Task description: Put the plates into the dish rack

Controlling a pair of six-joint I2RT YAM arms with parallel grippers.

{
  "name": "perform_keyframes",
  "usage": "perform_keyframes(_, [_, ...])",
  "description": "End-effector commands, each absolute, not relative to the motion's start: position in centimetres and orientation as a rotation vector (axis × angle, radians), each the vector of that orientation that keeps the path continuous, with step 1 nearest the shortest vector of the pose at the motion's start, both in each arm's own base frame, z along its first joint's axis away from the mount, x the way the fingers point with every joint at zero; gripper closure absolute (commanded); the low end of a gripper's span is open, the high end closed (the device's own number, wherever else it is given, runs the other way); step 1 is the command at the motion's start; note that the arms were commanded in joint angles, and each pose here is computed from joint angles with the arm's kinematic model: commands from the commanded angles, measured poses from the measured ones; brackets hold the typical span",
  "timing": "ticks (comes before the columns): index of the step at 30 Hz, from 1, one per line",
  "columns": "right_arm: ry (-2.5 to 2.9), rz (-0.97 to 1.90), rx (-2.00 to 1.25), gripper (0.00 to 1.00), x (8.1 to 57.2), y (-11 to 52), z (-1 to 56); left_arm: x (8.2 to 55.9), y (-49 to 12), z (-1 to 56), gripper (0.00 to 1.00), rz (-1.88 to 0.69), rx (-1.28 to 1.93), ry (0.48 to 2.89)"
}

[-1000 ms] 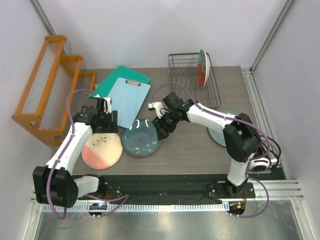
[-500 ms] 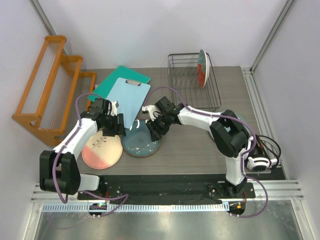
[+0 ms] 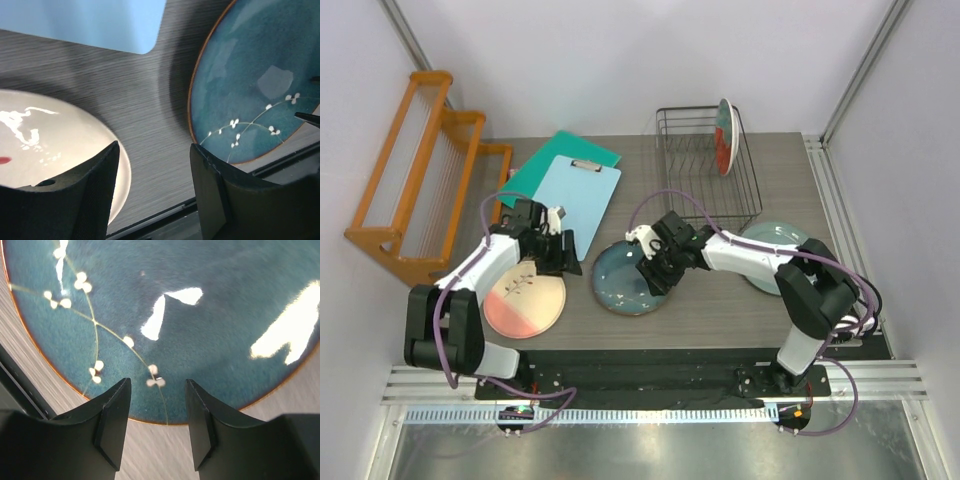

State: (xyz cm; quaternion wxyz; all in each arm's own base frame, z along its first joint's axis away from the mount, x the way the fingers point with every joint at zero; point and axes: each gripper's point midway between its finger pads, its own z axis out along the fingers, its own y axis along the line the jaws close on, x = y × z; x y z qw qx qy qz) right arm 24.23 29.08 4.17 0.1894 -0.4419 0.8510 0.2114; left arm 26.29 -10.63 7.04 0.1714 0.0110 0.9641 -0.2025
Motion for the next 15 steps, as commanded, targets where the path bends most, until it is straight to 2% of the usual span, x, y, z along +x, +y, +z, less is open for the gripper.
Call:
perform_keyframes(1, [2.484, 0.44, -1.292, 0.47, 22.1, 24.5, 3.0, 26.6, -13.8, 7.1, 0.41, -0.788, 0.089, 2.693])
perform_keyframes(5, [2.501, 0.442, -1.29, 0.46, 20.7, 23.2, 2.9, 25.8, -17.6, 7.0, 0.41, -0.899, 0.222, 2.666])
perform_keyframes(8, [2.519, 0.464, -1.162, 0.42, 21.8, 22.7, 4.1, 26.2, -20.2, 7.1, 0.41, -0.991, 0.284, 2.638])
perform_keyframes(12, [2.561, 0.624, -0.846, 0.27, 24.8, 21.5, 7.1, 27.5, -22.3, 7.0, 0.41, -1.059, 0.3, 2.63])
perform_keyframes(13, [2.567, 0.714, -0.794, 0.14, 24.8, 21.5, 7.8, 27.7, -22.5, 6.7, 0.41, -1.063, 0.297, 2.639])
perform_keyframes(15, [2.6, 0.788, -0.617, 0.11, 25.8, 19.9, 8.5, 28.5, -23.1, 6.1, 0.41, -1.075, 0.28, 2.659])
